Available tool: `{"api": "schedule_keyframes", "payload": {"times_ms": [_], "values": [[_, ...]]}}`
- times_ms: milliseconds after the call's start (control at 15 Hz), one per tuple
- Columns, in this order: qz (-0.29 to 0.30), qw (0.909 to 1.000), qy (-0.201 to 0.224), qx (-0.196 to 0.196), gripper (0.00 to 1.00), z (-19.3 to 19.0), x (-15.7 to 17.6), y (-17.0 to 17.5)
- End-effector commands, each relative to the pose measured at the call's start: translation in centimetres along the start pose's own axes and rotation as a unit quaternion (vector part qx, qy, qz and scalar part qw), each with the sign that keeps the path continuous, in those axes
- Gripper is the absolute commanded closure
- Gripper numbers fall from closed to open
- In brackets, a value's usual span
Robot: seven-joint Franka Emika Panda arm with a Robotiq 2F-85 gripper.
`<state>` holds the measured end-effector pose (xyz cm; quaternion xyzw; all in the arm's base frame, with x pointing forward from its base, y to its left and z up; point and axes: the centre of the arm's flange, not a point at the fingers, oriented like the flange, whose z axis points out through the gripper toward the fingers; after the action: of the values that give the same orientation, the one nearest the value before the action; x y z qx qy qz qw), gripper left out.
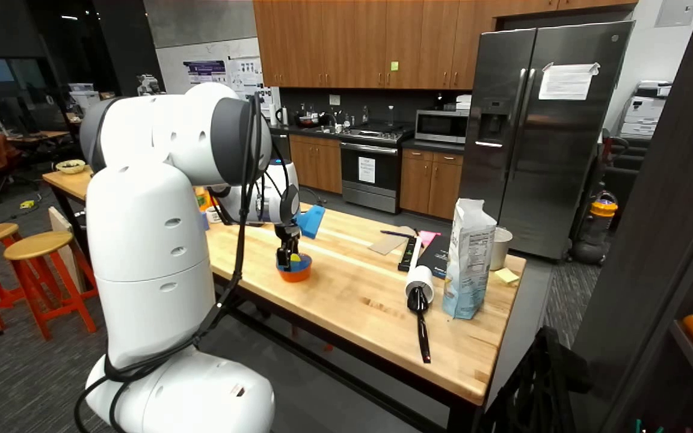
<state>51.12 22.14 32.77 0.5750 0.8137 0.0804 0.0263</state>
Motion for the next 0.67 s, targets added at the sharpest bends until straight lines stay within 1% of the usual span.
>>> {"api": "schedule_keyframes", "payload": {"times_ms": [0,133,333,600], "values": [[0.006,0.9996,-0.016,-0.024,0.00,-0.5,0.1,-0.4],[0.005,0.9990,-0.028,-0.033,0.00,-0.9,0.3,-0.4],[0.015,0.9983,-0.052,-0.020,0.00,-2.1,0.4,-0.6],[0.032,0.9935,-0.106,-0.026,0.00,-5.5,0.1,-1.2]]}}
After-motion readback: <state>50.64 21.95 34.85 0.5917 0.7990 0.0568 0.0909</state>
